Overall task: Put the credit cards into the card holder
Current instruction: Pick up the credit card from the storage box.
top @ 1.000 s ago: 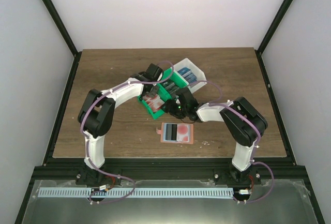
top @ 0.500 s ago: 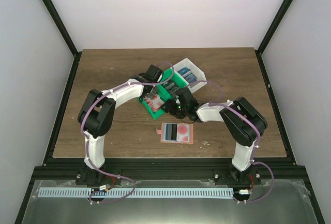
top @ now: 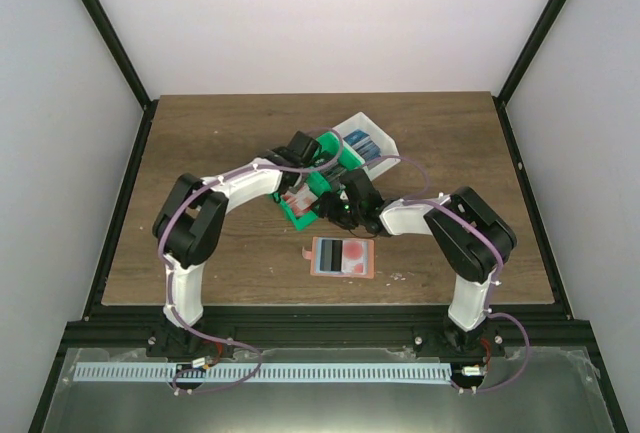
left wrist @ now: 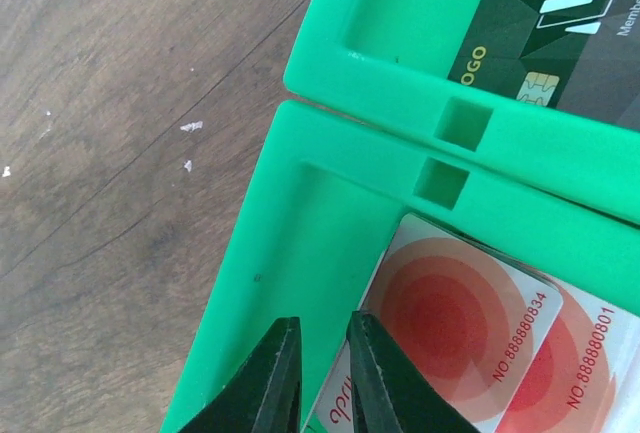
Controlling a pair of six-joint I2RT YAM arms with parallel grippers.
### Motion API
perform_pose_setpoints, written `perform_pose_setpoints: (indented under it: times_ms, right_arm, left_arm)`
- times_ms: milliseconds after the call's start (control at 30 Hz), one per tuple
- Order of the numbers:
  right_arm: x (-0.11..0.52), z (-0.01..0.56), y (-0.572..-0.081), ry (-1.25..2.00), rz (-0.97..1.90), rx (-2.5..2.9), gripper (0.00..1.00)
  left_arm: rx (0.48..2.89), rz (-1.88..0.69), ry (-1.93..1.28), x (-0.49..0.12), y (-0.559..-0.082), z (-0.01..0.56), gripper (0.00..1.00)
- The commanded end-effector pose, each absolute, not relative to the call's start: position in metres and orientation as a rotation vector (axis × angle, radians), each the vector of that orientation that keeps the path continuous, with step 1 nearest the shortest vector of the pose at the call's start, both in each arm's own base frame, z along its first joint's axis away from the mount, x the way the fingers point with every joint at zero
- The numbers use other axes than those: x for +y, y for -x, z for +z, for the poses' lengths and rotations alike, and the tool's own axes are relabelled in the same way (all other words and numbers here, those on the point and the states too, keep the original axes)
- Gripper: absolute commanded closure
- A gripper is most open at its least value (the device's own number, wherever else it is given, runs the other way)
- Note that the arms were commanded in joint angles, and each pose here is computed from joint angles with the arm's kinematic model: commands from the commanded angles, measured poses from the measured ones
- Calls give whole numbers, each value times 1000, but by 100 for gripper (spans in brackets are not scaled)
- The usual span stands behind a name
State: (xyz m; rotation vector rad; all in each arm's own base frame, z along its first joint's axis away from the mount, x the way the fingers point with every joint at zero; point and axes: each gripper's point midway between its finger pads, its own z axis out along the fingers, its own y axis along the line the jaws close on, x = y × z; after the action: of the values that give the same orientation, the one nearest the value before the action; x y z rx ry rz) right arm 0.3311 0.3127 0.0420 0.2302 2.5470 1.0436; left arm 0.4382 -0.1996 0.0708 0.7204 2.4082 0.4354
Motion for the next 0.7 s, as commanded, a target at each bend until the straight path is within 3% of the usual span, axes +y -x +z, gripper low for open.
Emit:
perform_pose_setpoints:
  times_ms: [0, 433, 667]
  right_arm:
    - [294, 6, -320, -269, 886, 2660, 41]
    - [295, 7, -320, -264, 895, 2658, 41]
    - [295, 8, -319, -260, 906, 2657, 41]
  left_arm:
    - [2441, 610, -758, -176, -430, 45, 82]
    - [2409, 621, -764, -180, -428, 45, 76]
    - [2387, 560, -759, -192, -439, 64, 99]
